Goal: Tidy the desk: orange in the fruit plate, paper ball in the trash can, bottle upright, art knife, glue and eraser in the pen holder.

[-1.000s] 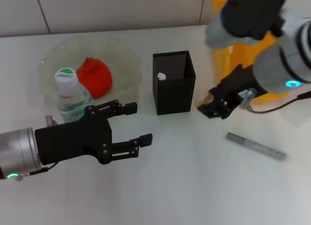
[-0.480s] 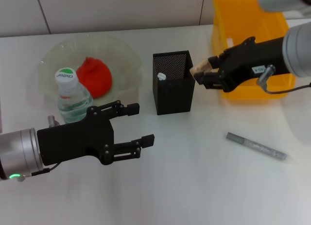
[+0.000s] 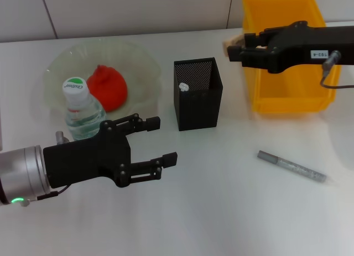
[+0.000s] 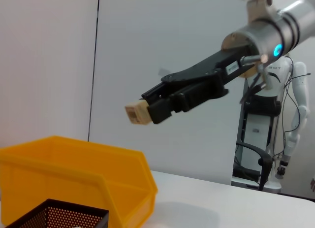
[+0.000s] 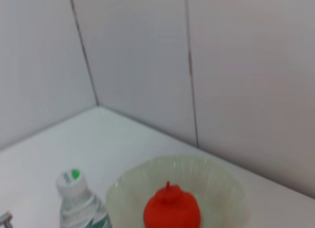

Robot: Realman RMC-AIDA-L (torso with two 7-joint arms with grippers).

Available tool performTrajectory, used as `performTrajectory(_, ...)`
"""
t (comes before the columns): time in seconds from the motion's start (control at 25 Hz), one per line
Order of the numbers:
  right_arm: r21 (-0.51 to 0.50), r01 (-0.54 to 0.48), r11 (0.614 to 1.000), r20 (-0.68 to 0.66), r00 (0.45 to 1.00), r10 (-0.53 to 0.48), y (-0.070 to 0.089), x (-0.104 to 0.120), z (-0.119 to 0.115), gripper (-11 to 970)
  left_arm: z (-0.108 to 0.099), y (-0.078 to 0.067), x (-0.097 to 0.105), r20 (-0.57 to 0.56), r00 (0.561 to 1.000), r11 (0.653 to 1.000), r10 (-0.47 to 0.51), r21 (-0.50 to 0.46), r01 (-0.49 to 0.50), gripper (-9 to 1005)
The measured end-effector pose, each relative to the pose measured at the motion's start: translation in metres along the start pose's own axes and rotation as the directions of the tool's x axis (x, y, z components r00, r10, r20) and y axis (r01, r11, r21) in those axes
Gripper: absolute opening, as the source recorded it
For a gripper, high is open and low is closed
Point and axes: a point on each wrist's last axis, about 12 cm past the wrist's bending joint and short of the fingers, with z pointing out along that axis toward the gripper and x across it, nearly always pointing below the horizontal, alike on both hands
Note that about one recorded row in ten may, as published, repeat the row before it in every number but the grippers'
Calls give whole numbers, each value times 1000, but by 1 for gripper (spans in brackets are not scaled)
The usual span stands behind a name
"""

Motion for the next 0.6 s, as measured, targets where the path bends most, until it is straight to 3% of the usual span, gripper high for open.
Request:
performTrajectory(0.24,-47,-60,997,106,992,65,-31,21,2,394,1,1,-1,0,1000,1000,5,3,-5,789)
performTrajectory(0.6,-95,-93,991,94,990,102,-52,34,32,393,2,2,-2,1,1000,1000,5,3,-5,789)
